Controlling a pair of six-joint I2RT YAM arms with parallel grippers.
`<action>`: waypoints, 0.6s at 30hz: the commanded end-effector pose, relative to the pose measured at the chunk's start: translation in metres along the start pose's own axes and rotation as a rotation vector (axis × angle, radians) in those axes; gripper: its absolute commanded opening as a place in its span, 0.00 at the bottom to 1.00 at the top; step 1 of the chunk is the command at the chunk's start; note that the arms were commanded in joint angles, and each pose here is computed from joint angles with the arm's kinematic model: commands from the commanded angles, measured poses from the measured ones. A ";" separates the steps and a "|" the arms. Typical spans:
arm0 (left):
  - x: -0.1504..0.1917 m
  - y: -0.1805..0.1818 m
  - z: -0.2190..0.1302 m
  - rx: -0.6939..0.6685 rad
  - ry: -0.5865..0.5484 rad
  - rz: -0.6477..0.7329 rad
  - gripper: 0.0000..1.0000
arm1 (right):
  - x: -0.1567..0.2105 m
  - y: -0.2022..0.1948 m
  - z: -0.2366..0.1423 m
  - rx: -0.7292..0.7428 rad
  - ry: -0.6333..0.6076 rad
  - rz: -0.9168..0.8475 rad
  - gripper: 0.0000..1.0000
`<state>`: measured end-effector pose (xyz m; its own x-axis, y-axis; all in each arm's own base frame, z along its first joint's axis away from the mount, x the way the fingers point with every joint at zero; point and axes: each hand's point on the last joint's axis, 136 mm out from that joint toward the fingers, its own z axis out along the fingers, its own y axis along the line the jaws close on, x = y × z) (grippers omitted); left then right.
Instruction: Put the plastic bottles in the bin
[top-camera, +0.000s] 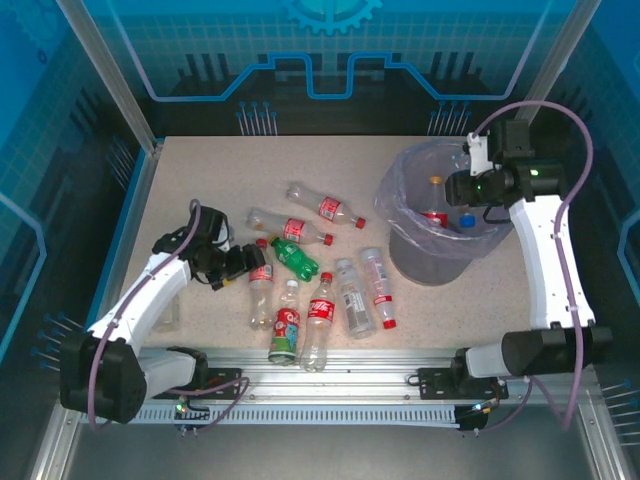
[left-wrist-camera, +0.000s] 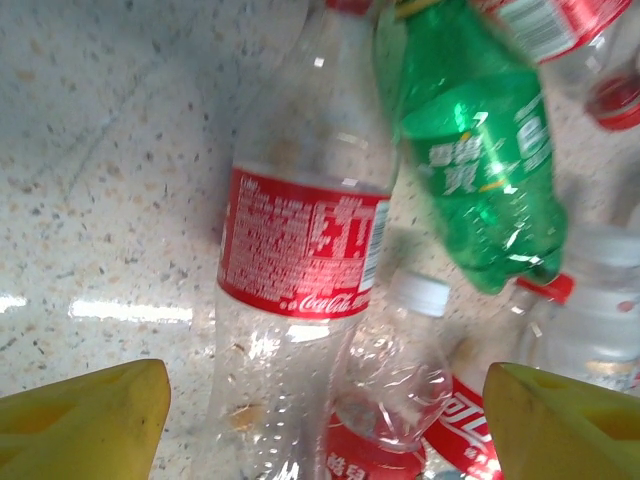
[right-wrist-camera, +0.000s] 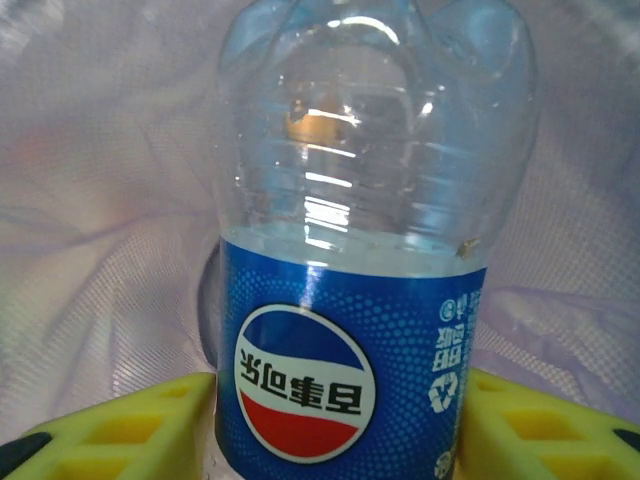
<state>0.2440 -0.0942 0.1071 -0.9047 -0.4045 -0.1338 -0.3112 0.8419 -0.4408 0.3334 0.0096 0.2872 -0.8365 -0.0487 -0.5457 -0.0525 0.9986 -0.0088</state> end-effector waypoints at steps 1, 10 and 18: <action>0.014 0.011 0.016 -0.043 0.040 -0.015 0.82 | 0.018 -0.002 0.026 -0.005 0.101 0.009 0.55; 0.031 0.029 0.045 -0.107 0.091 -0.034 0.80 | 0.039 0.012 0.078 -0.050 0.210 0.015 0.60; 0.032 0.039 0.052 -0.145 0.094 -0.036 0.75 | 0.025 0.012 0.064 -0.049 0.154 0.006 0.78</action>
<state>0.2229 -0.0983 0.0488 -0.9172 -0.3965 -0.0402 -0.3593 0.8663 -0.3469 0.3433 0.0147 0.1997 -0.9330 -0.0417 -0.3575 -0.0530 0.9984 0.0217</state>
